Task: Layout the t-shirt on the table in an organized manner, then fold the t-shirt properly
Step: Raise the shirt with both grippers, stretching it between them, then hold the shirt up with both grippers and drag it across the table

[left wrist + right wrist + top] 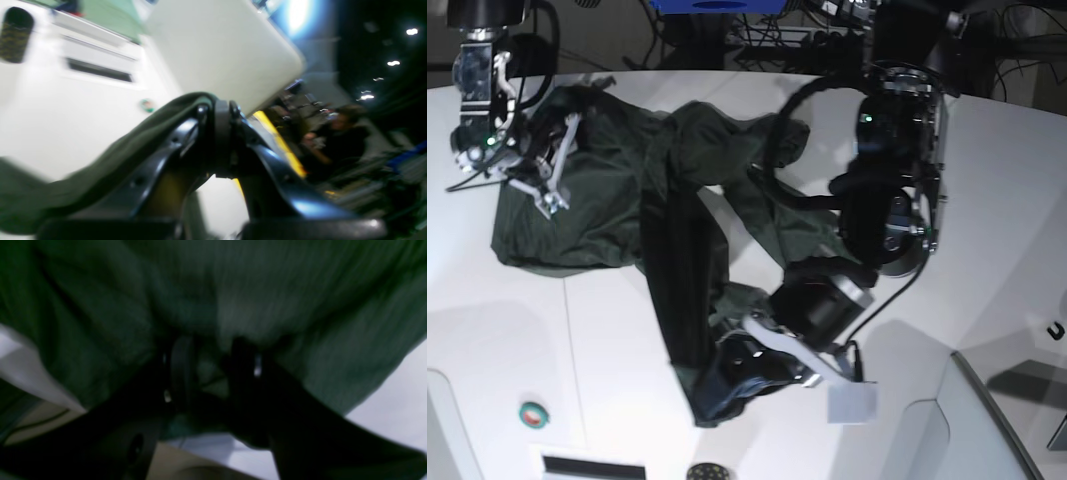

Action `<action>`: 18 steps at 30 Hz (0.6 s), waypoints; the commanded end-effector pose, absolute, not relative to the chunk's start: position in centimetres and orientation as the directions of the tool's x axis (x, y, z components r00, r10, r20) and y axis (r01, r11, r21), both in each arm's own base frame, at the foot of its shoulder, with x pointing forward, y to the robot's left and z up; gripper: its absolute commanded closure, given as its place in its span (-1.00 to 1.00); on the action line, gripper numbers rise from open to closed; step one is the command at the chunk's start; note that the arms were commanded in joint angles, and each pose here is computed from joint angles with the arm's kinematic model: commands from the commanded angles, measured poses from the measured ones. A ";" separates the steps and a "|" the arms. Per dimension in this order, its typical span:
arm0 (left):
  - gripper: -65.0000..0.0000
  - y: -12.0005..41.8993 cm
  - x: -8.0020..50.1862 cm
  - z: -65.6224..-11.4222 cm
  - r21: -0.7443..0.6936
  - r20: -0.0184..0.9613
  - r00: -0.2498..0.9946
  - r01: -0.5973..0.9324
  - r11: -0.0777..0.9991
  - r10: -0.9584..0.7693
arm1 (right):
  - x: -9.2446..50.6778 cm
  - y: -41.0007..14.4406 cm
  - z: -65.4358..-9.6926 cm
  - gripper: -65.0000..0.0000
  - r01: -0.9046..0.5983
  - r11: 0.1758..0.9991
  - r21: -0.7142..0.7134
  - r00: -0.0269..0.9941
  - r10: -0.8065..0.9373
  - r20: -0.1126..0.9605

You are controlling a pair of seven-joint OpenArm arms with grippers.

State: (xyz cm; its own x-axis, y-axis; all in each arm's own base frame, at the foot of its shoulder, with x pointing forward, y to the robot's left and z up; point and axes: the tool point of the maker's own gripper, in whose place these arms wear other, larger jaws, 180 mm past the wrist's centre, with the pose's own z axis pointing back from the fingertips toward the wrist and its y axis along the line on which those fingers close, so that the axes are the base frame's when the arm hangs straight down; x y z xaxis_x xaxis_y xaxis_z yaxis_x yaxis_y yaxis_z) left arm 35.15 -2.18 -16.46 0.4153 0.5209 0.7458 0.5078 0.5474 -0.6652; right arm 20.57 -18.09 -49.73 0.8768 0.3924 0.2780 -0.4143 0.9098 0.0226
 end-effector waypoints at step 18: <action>1.00 7.4 37.6 -15.7 -0.562 0.827 0.258 0.417 0.714 0.500 | 34.0 -23.6 -49.4 0.38 -0.264 0.963 0.056 0.891 0.221 0.396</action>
State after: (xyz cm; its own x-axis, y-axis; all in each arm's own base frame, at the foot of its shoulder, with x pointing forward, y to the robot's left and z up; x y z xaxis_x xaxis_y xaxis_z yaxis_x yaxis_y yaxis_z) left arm 37.32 7.17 -17.46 0.3100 0.4877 0.8161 0.3895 0.7179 -0.5769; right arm 34.21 -22.30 -49.53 0.8819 0.2142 0.4200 -0.2751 0.9572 0.0896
